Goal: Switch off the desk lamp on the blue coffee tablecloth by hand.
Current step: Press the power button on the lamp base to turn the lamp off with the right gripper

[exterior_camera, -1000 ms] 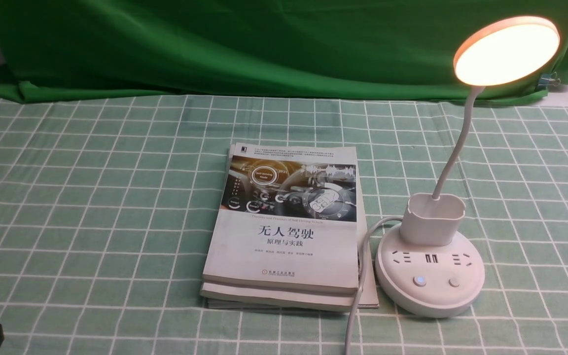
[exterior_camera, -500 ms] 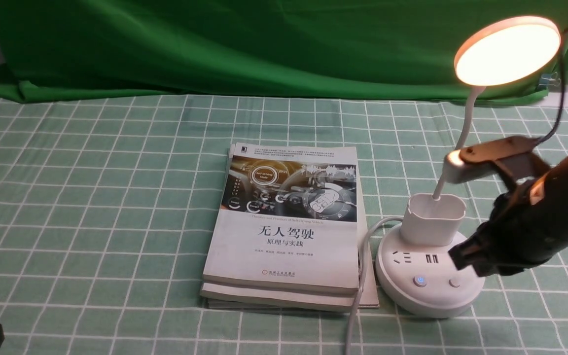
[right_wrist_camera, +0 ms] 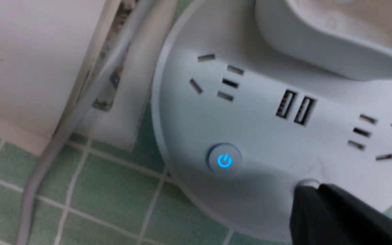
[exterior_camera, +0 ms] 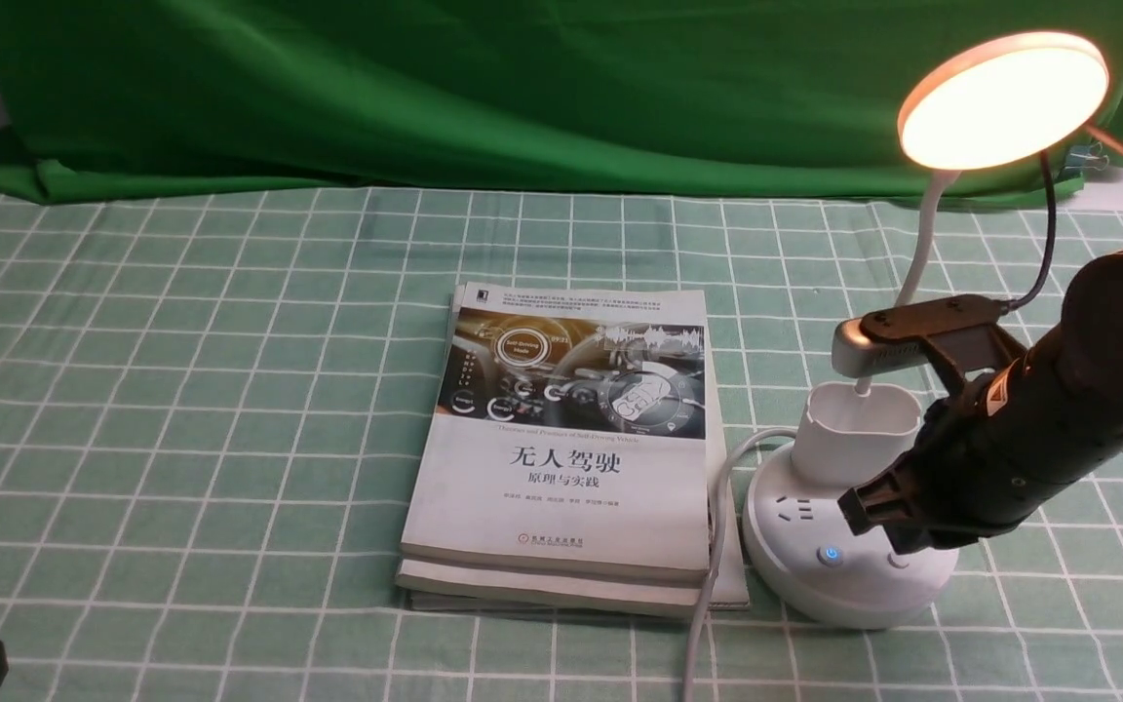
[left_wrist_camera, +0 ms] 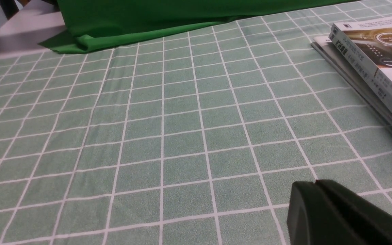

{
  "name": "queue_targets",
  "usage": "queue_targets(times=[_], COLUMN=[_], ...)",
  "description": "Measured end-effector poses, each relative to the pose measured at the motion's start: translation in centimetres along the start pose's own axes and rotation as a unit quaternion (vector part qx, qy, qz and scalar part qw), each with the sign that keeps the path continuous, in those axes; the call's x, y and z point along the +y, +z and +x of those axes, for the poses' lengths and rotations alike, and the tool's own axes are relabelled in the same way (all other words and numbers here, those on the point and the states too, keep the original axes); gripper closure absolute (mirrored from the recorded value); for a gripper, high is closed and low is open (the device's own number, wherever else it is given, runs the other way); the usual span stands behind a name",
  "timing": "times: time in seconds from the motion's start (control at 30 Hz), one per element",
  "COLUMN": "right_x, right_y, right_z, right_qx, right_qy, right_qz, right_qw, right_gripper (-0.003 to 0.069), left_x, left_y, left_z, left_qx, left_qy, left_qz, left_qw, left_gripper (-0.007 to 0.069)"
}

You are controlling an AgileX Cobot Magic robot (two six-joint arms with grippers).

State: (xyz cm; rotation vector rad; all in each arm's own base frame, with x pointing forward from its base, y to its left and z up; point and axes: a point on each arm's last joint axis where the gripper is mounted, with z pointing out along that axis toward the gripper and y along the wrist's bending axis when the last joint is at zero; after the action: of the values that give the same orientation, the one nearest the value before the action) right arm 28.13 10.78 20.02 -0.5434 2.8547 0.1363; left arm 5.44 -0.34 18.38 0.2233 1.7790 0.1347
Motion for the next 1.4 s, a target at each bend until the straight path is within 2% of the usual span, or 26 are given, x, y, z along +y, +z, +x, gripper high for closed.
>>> queue_targets(times=[0.23,0.77,1.07,1.4], right_x=[-1.1,-1.0,-0.9,-0.9], right_y=[1.8,-0.1,2.0,1.8], right_z=[0.0,-0.2,-0.3,-0.7], right_qx=[0.027,-0.014,0.012,0.0], right_qy=[0.017,0.016,0.022,0.017], right_qz=[0.002,0.004,-0.011,-0.01], right_qw=[0.999,1.0,1.0,1.0], right_gripper=[0.063,0.063,0.0629,0.0629], left_x=[0.0,0.0,0.0,0.0], left_y=[0.0,0.0,0.0,0.0], left_z=[0.0,0.0,0.0,0.0], left_qx=[0.0,0.0,0.0,0.0], left_qy=[0.0,0.0,0.0,0.0], left_qz=[0.0,0.0,0.0,0.0], left_qw=[1.0,1.0,1.0,1.0], left_gripper=[0.0625,0.0625,0.0625,0.0625])
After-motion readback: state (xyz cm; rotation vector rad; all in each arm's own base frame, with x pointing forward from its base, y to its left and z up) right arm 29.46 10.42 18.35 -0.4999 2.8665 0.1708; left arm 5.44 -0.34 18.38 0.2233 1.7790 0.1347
